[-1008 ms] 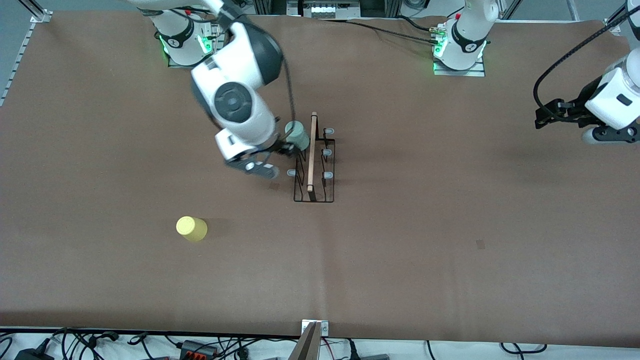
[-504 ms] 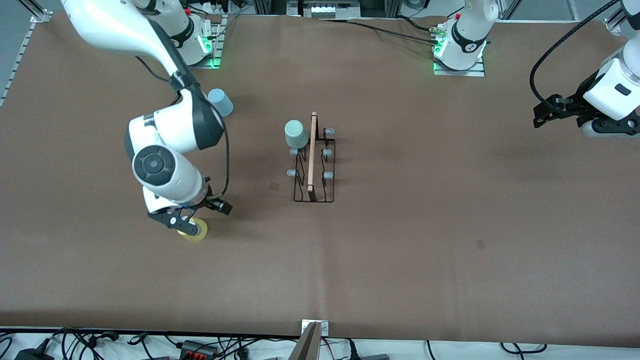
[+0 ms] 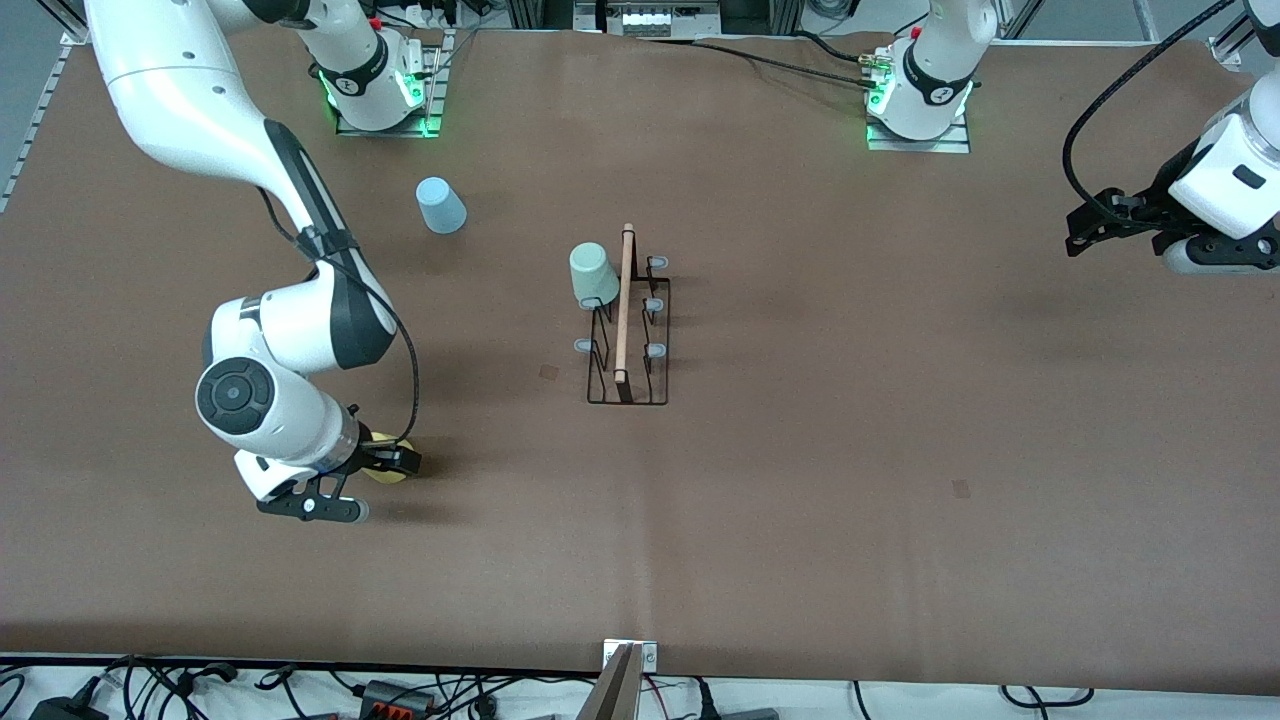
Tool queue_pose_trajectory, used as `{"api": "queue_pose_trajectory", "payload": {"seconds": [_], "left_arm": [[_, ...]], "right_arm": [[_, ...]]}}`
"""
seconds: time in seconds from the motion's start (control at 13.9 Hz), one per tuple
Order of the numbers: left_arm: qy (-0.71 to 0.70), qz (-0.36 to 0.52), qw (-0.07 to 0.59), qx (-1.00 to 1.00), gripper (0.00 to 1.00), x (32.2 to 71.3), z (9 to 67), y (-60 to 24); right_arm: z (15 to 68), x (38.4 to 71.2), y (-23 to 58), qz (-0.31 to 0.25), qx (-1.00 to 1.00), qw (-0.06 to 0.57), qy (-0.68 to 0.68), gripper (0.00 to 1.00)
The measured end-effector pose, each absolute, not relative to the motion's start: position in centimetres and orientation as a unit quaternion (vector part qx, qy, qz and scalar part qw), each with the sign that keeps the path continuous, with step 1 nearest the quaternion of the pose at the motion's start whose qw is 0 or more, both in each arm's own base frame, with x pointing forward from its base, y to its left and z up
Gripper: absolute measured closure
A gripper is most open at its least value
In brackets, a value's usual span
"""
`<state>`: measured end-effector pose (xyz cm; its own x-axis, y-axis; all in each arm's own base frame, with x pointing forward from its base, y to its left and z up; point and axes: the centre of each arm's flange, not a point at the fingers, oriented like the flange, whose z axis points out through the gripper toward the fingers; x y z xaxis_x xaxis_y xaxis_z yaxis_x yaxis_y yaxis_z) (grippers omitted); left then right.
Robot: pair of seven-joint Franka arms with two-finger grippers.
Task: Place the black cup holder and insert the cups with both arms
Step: 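Move the right gripper to the yellow cup and grasp it, then carry the yellow cup with the right gripper onto a rack peg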
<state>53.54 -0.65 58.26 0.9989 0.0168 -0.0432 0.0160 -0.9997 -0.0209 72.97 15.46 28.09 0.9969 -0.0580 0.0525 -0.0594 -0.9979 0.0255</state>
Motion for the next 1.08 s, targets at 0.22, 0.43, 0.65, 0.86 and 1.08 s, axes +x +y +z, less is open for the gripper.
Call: {"api": "queue_pose_trajectory", "payload": {"seconds": [0.22,0.43,0.65,0.86,1.08], "left_arm": [[-0.009,0.022,0.008,-1.000,0.00,53.5,58.3,-0.6],[-0.009,0.022,0.007,-1.000,0.00,53.6,58.2,-0.6],[-0.010,0.022,0.007,-1.000,0.00,53.6,58.2,-0.6],[-0.010,0.022,0.006,-1.000,0.00,53.6,58.2,-0.6],[-0.010,0.022,0.006,-1.000,0.00,53.6,58.2,-0.6]], "right_arm": [[27.1,73.2,14.4,0.022,1.000,0.014,0.008,0.00],[26.3,73.3,13.5,0.016,0.999,0.015,0.027,0.00],[24.7,73.2,12.9,0.000,1.000,-0.002,0.030,0.00],[22.9,73.0,12.3,-0.018,0.999,-0.010,0.034,0.00],[22.3,72.4,12.3,-0.042,0.998,-0.007,0.036,0.00]]}}
